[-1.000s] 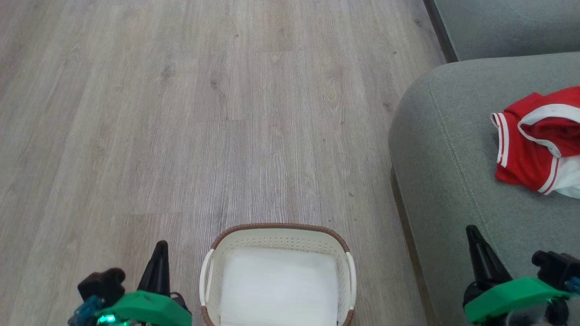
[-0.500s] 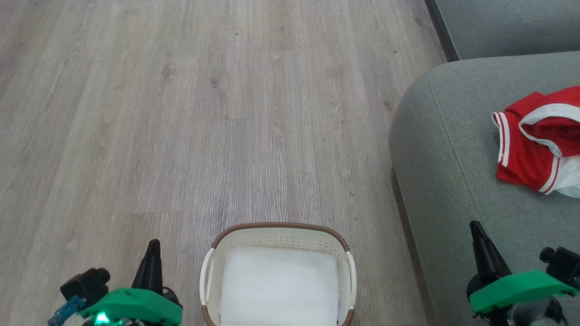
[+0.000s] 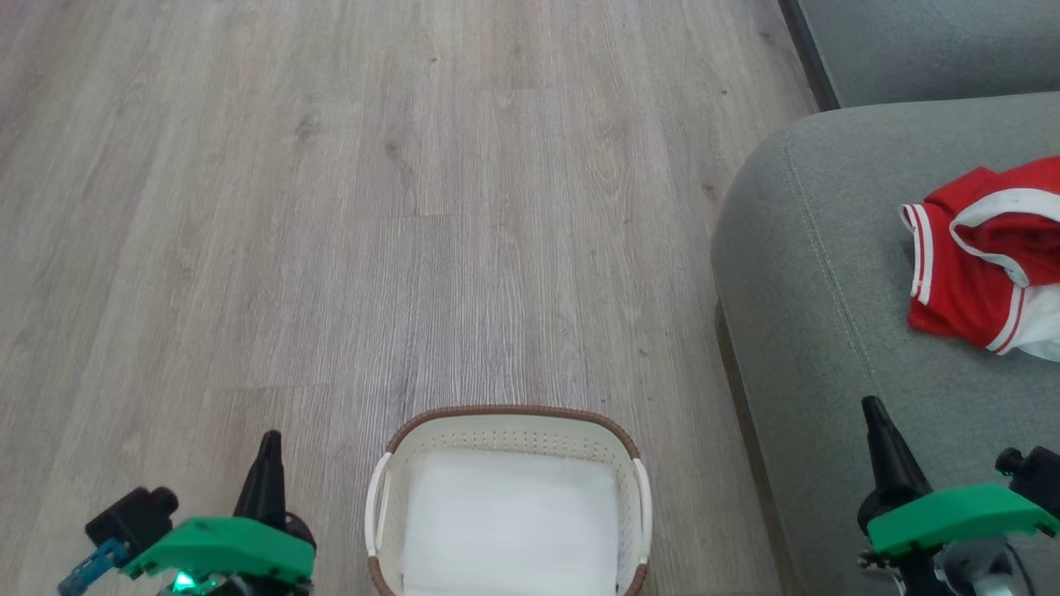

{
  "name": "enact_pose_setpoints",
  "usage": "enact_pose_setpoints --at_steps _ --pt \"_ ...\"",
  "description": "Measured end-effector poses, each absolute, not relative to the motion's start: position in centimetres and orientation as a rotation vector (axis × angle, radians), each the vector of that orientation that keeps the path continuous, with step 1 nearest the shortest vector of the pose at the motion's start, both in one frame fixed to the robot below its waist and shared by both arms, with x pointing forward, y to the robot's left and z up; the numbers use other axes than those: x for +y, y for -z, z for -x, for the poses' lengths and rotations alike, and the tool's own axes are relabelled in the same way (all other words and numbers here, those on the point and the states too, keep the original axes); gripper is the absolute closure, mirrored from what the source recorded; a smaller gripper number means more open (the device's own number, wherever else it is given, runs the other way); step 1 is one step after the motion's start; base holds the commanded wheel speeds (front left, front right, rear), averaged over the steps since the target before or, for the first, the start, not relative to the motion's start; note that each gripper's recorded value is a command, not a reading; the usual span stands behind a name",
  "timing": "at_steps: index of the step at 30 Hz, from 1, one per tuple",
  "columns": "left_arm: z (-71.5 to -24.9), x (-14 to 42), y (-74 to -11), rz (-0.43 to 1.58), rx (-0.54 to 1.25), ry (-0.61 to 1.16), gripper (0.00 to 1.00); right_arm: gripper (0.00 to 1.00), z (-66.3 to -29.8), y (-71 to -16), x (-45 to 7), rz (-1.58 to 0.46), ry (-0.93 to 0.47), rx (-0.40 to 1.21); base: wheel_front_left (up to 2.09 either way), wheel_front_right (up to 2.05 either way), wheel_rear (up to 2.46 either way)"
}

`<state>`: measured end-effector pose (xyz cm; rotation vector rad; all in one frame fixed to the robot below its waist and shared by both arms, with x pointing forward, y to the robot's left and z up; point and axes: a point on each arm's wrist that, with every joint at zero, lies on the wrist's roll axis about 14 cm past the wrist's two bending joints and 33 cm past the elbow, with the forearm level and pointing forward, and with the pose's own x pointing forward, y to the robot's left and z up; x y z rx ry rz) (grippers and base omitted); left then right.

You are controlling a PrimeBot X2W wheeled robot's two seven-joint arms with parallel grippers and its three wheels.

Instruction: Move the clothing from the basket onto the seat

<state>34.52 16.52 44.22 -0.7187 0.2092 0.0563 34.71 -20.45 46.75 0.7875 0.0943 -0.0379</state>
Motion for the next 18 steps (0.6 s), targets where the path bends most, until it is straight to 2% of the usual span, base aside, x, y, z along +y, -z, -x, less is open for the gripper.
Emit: enact_pose_setpoints --at_steps 18 --pt "-35.10 17.21 -44.50 0.930 0.209 -0.084 1.00 1.00 -35.29 -46.70 -20.80 -0.974 0.071 0.100 0.00 0.00 0.00"
